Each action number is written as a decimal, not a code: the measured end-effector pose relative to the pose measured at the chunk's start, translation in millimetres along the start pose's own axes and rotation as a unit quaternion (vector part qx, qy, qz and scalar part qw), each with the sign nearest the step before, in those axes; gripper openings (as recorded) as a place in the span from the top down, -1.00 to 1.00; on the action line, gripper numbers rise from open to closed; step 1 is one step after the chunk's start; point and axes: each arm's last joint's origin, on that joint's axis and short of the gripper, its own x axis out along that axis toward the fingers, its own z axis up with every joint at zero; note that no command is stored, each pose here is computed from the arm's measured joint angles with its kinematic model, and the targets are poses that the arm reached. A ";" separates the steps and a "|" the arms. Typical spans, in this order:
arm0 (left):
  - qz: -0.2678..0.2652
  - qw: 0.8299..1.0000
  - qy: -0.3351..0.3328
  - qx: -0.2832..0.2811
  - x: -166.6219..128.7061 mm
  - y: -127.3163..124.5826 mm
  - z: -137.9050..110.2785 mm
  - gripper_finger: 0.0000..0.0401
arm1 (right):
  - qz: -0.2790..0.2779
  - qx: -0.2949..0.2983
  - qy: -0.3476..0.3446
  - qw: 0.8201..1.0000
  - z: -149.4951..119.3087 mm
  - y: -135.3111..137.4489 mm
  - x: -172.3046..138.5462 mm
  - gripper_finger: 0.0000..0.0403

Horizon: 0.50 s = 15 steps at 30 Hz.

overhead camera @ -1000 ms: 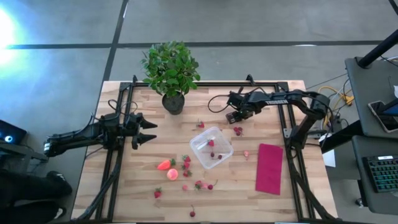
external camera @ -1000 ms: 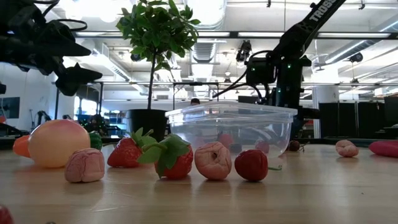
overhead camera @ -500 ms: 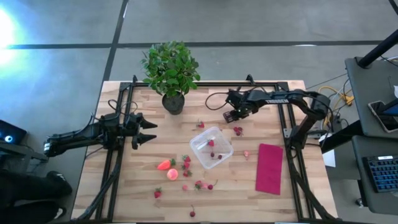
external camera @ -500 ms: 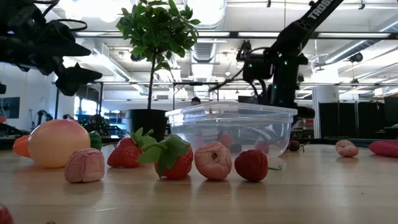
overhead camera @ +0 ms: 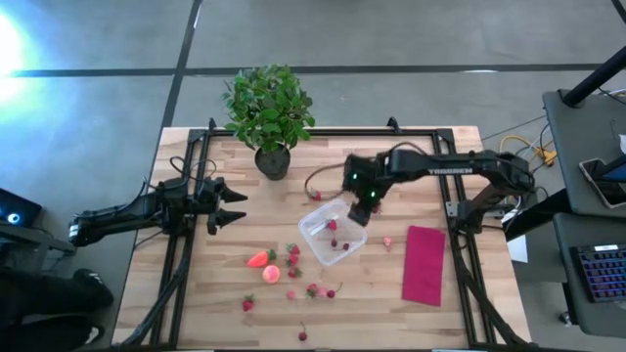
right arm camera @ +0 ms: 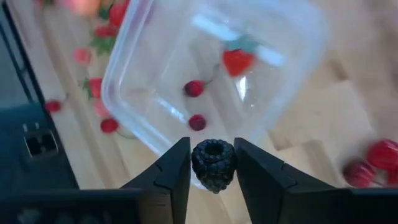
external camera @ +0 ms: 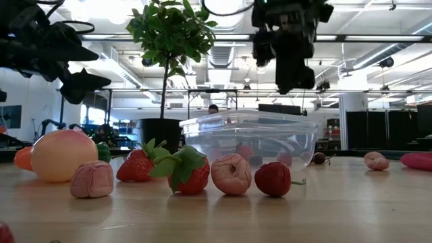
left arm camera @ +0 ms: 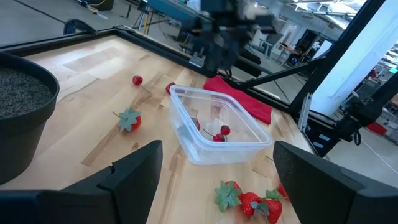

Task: Pick and placing Produce into tupperware
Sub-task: Put the blackberry into the transparent bin, then put the pink peach into the transparent bin

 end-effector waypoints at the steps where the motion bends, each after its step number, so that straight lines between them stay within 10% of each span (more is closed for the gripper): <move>1: 0.000 1.000 0.000 0.000 0.0 0.0 -0.1 -0.46 | -0.001 -0.011 0.006 1.000 -1.0 4.8 5.0 0.41; 15: 0.000 1.000 0.000 0.000 0.0 0.0 0.0 -0.46 | -0.143 0.062 -0.010 0.988 -6.1 21.3 26.7 -0.03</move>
